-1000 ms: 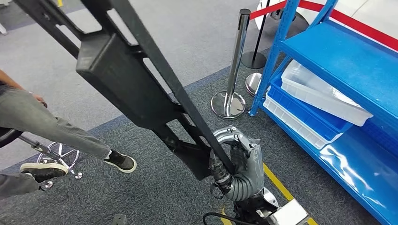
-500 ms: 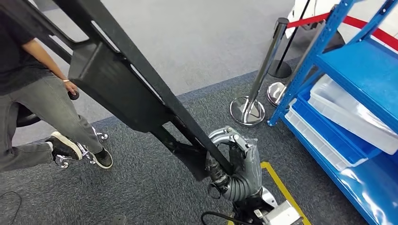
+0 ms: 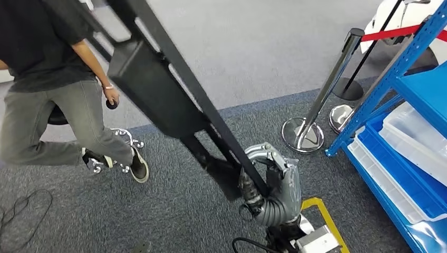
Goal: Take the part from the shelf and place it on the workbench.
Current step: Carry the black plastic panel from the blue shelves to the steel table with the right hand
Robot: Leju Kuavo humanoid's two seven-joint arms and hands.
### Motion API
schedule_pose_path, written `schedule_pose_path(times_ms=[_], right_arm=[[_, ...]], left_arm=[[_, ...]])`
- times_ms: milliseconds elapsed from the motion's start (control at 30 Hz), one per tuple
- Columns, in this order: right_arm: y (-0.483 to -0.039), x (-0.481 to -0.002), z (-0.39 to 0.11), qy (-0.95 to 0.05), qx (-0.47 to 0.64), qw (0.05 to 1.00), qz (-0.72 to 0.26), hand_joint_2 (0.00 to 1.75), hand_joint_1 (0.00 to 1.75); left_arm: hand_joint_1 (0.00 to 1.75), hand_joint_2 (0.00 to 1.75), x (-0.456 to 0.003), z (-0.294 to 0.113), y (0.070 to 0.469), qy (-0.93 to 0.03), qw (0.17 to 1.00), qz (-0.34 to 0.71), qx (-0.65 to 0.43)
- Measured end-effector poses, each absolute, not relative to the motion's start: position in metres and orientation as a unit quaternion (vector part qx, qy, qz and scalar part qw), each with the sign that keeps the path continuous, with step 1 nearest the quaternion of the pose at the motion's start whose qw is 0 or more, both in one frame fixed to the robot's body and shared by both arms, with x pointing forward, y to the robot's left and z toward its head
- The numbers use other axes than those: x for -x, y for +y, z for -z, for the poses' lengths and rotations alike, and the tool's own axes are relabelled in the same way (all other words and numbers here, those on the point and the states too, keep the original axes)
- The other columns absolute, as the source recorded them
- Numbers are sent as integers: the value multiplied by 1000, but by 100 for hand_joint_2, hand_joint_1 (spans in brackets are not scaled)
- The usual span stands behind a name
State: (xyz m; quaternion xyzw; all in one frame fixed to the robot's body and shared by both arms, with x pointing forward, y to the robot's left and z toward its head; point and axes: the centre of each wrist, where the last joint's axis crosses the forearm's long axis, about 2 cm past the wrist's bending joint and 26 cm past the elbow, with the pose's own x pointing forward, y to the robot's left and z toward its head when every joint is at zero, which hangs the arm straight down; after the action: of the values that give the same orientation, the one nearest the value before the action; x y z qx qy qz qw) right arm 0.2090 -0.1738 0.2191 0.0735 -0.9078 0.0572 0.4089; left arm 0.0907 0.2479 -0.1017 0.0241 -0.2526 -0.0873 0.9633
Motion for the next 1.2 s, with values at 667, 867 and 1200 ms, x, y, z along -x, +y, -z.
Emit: schedule_pose_path(times_ms=[667,867,1200], right_arm=[[-195,-192,-217,-906,-9,421,-38,175,175],[-196,-191,-217,-906,-10,422,-37,175,175],[-196,-195,-221,-908,-37,416,-42,175,175]], left_arm=[[0,175,-86,103,259,-267,955,128,-1],[0,175,-86,104,260,-263,957,126,-8],[0,175,-85,104,259,-254,961,108,-27]])
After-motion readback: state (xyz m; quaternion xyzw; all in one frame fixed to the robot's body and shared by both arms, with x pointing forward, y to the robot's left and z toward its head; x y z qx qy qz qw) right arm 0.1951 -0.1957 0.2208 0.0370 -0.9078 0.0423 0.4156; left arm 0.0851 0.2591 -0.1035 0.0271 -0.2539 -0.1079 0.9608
